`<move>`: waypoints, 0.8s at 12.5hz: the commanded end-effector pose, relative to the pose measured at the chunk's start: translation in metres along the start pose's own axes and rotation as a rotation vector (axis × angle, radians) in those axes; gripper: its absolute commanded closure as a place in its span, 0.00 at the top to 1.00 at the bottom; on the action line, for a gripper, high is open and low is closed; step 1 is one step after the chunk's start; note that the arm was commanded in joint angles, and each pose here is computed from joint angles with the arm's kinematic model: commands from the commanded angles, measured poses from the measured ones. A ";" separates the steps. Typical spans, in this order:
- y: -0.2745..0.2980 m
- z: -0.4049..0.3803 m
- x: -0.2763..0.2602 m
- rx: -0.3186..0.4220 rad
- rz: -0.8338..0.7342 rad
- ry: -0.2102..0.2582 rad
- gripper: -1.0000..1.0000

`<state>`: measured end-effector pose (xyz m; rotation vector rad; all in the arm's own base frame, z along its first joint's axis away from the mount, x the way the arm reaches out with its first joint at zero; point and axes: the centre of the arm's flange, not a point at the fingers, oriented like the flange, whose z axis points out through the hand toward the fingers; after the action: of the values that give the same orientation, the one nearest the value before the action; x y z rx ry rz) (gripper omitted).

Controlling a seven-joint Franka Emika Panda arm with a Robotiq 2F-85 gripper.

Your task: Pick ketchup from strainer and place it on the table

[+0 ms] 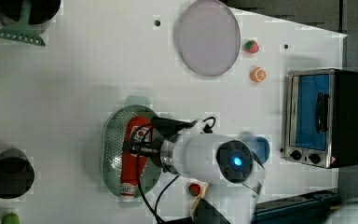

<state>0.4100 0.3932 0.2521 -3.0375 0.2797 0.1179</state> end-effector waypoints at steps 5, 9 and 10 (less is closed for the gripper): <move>0.017 -0.137 0.037 -0.063 -0.117 -0.048 0.56; 0.069 -0.202 0.088 -0.101 -0.147 -0.009 0.56; 0.087 -0.216 0.105 -0.096 -0.134 0.018 0.56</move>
<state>0.4750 0.3147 0.4265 -3.1587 0.0885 0.1794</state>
